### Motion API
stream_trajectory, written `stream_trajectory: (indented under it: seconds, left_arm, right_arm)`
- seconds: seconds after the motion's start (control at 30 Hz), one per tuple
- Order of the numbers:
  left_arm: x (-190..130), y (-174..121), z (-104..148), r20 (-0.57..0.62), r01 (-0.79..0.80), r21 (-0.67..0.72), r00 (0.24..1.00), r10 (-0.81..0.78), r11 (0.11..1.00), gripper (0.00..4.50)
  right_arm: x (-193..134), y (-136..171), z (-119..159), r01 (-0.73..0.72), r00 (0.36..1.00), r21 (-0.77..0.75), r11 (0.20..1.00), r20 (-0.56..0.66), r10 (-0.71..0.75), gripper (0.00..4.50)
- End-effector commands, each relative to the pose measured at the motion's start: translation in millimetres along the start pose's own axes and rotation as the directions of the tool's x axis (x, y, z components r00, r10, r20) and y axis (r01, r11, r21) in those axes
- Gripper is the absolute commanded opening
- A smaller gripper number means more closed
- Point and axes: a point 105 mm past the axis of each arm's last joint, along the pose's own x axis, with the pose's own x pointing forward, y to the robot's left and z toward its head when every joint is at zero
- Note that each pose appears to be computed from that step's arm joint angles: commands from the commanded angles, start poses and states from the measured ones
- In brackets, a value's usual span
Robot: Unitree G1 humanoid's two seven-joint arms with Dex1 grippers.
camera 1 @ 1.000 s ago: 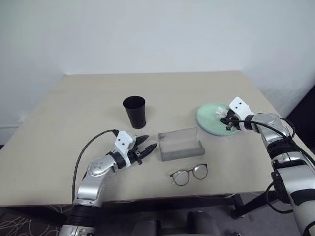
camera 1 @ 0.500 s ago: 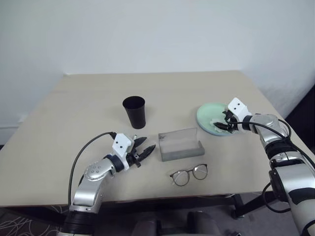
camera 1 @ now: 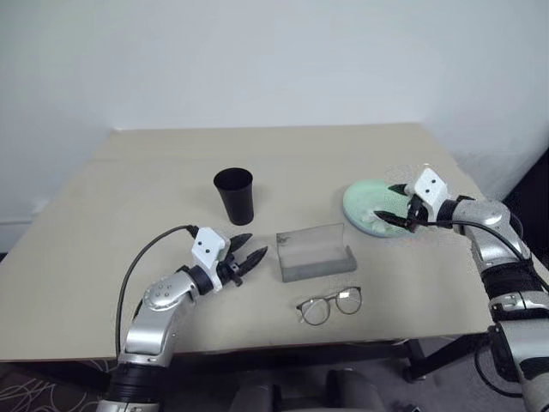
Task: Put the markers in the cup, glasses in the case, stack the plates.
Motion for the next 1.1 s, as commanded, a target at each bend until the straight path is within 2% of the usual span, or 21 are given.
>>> stream_trajectory:
  seconds: [0.03,0.2,0.4,0.6,0.7,0.83,0.97,1.1]
  left_arm:
    - [-2.1,4.9,11.1,0.025,0.013,0.03,1.0,-0.014,0.999,2.52]
    - [-1.6,9.1,16.3,0.014,0.05,0.047,0.999,-0.051,0.998,2.52]
    - [2.2,-13.3,33.8,0.025,0.265,-0.022,0.964,-0.265,0.964,2.52]
    - [9.1,-43.4,49.1,-0.017,0.511,-0.044,0.859,-0.512,0.858,2.52]
    - [22.6,-60.3,56.7,-0.058,0.622,-0.063,0.778,-0.625,0.78,2.52]
    - [33.6,-79.6,47.9,-0.181,0.728,-0.038,0.668,-0.722,0.684,2.52]
    - [43.7,-92.4,40.6,-0.265,0.783,-0.042,0.59,-0.762,0.621,2.52]
    - [47.0,-98.8,27.9,-0.363,0.83,-0.022,0.513,-0.778,0.558,2.52]
  right_arm:
    - [-13.8,12.3,29.0,-0.099,0.99,-0.029,0.995,0.094,0.101,3.64]
    - [-24.0,42.5,31.4,-0.253,0.962,0.002,0.967,0.108,0.251,3.64]
    - [-29.0,59.5,26.2,-0.352,0.934,0.041,0.935,0.085,0.348,3.64]
    - [-21.9,49.1,10.2,-0.287,0.958,0.076,0.955,0.041,0.284,3.64]
    - [-17.5,43.0,1.4,-0.235,0.972,0.088,0.968,0.028,0.233,3.64]
    - [-11.3,39.6,-3.6,-0.185,0.983,0.092,0.978,0.029,0.183,3.64]
    - [-7.6,41.1,-3.5,-0.156,0.987,0.104,0.982,0.048,0.152,3.64]
    - [-15.8,56.1,2.6,-0.21,0.972,0.131,0.969,0.131,0.193,3.64]
